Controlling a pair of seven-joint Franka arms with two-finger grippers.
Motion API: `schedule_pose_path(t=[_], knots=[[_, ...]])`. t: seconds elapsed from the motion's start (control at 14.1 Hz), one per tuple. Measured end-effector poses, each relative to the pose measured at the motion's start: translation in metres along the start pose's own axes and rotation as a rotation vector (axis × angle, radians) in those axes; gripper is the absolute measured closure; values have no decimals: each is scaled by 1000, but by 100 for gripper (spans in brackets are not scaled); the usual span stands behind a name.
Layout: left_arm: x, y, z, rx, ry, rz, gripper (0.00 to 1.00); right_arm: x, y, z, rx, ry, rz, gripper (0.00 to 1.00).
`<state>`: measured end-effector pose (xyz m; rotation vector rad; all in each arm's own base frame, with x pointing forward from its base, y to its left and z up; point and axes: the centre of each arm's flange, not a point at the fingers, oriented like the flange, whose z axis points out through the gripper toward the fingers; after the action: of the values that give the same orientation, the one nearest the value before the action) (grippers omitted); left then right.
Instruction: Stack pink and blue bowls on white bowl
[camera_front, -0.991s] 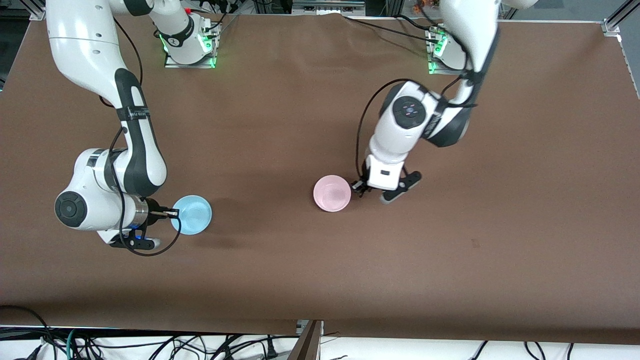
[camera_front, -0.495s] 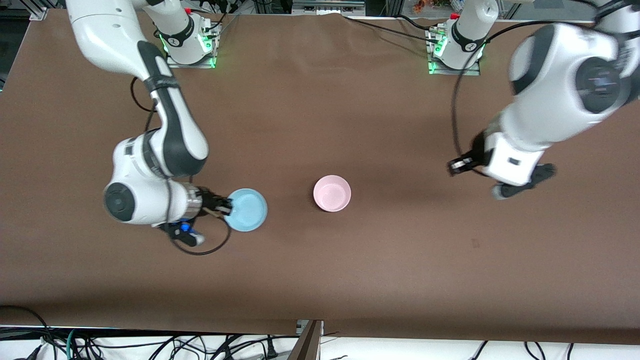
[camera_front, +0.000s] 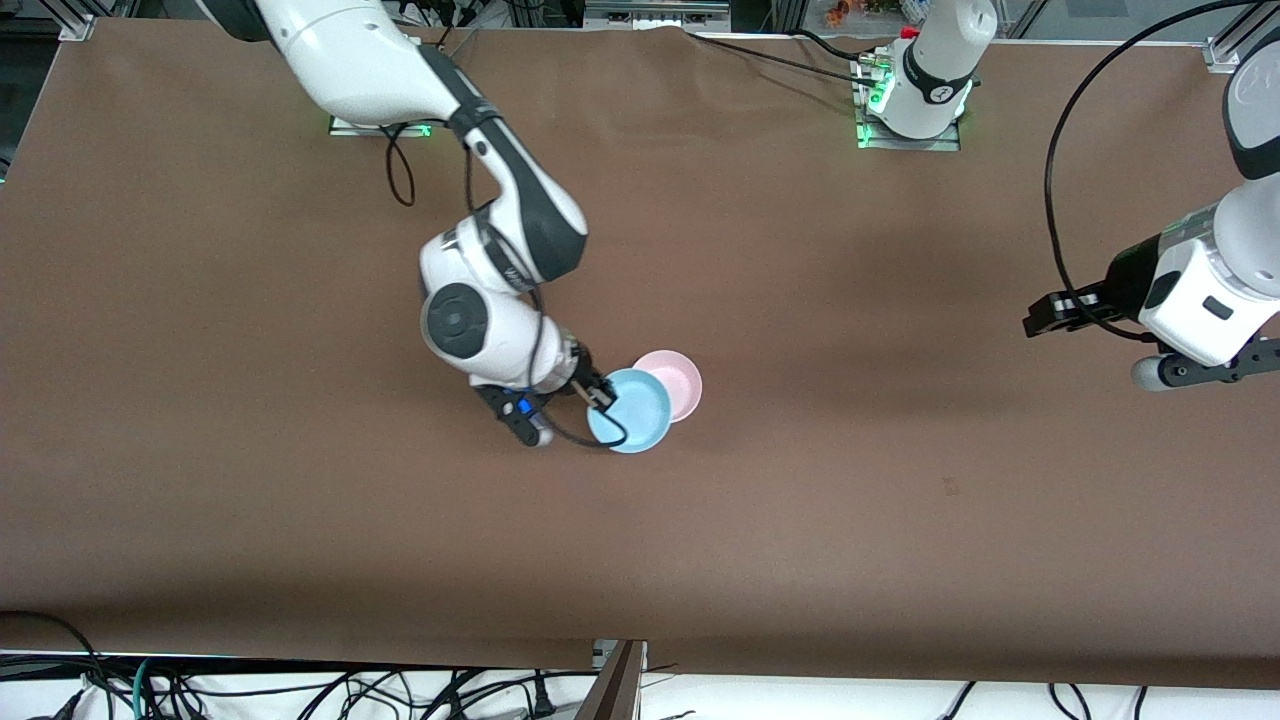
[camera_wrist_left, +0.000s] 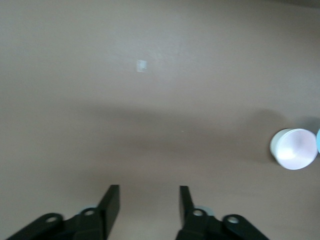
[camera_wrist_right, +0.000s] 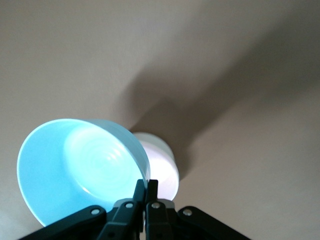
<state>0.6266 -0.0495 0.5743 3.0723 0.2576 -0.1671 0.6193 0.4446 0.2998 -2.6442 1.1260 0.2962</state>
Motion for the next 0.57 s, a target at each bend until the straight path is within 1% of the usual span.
schedule_pose_path(t=[0.07,0.21,0.28,0.35,0.42,0.57], knots=[[-4,0,-7,8,11,22,42,-7,0,9,-9,-2,14,98],[-16,-4,-27,7,32,67,39,-9,1,13,-18,-4,28,98],[-23,-9,-36,4,41,87,36,-10,1,14,-22,-6,36,98],[-31,-13,-45,0,49,97,36,-13,1,17,-28,-8,40,98],[-40,-17,-50,-3,54,104,32,-20,2,21,-39,-11,36,98],[-57,-22,-56,-11,62,108,31,-39,4,34,-61,-16,24,98]])
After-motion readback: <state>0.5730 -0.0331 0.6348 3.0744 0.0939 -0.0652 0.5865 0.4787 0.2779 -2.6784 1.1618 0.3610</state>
